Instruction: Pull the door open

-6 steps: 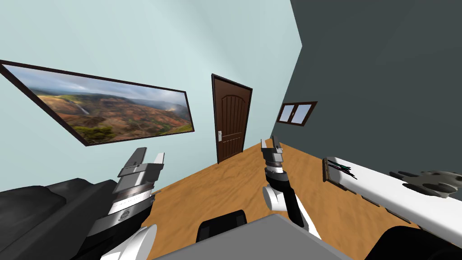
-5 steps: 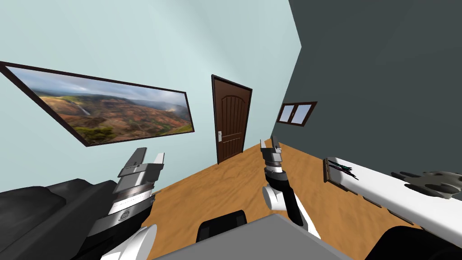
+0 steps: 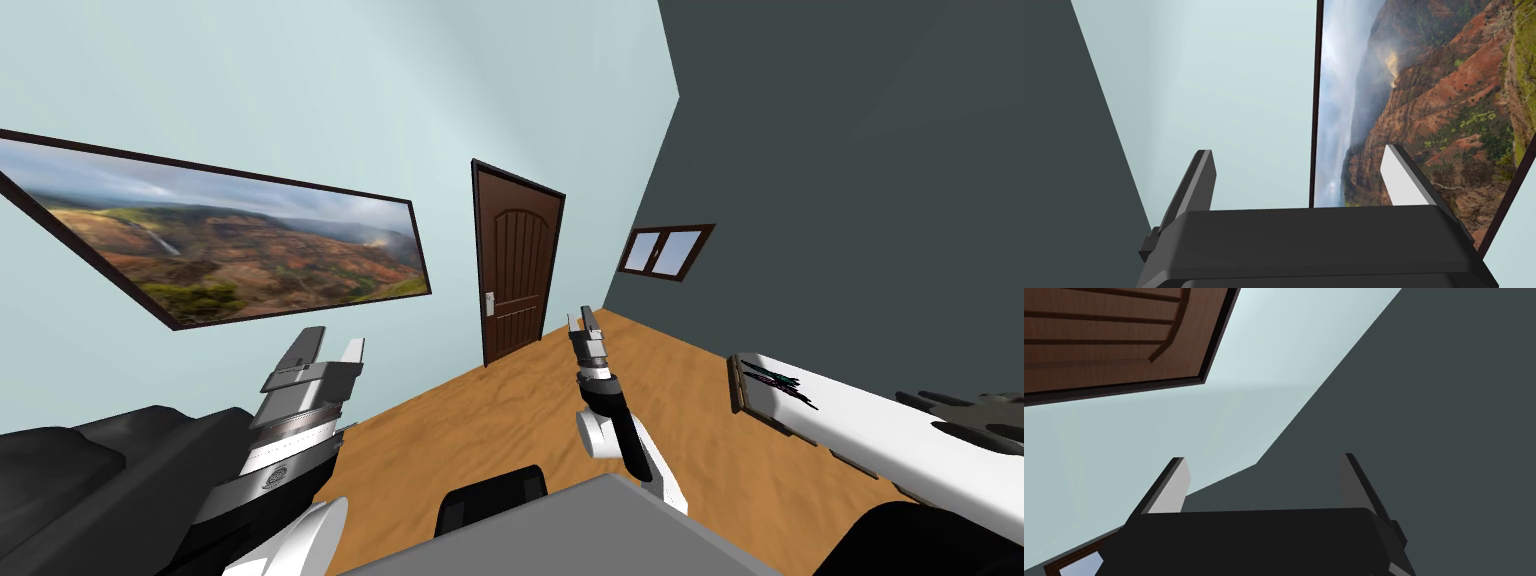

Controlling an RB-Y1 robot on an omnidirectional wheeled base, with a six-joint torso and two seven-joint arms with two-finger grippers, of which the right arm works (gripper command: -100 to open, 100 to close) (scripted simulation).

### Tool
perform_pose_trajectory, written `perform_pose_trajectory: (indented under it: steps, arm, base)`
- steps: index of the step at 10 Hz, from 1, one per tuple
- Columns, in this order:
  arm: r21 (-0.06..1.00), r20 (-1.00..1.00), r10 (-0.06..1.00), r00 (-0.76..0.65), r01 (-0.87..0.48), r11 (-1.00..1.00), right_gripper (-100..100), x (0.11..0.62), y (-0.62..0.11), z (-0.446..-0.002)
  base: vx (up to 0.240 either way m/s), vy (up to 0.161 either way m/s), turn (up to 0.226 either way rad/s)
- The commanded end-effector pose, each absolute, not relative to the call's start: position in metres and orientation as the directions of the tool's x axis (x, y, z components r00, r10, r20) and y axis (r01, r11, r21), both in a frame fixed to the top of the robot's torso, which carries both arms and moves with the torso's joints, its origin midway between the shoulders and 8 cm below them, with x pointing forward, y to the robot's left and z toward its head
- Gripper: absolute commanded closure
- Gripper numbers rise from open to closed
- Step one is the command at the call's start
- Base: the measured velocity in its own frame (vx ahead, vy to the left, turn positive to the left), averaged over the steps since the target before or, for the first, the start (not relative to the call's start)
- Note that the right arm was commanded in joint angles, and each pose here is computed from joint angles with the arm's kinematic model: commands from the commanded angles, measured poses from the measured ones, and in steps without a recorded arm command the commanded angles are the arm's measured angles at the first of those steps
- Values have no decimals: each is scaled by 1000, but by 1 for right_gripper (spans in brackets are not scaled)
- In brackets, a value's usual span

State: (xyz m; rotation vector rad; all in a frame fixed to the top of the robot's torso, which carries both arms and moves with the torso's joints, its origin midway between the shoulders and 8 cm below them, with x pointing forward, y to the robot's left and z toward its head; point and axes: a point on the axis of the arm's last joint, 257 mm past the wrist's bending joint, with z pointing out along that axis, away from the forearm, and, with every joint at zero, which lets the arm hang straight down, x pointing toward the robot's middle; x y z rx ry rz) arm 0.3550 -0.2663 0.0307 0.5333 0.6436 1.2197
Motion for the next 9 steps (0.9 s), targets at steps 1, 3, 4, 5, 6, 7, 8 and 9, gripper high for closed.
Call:
perform_pose_trajectory:
  steps: [1,3,4,5,6,7,8,9]
  arm:
    - [691,-201,955,218,-659,296,-100,365,-264,23]
    - [696,-244,943,225,-637,332,-100,375,-261,12]
    - [697,-267,936,228,-625,351,-100,380,-259,6]
    - [698,-292,928,231,-612,372,-100,385,-257,-1]
    - [698,-317,919,234,-599,393,-100,391,-255,-7]
    - [697,-342,910,236,-586,414,-100,396,-254,-14]
    - [695,-367,899,237,-573,435,-100,401,-252,-21]
    - [692,-394,888,239,-559,457,-100,407,-250,-28]
  base:
    - [99,27,10]
    - [84,10,15]
    - [80,17,15]
    - [76,24,16]
    - [89,30,15]
    - [97,31,15]
    - [89,35,14]
    - [92,29,21]
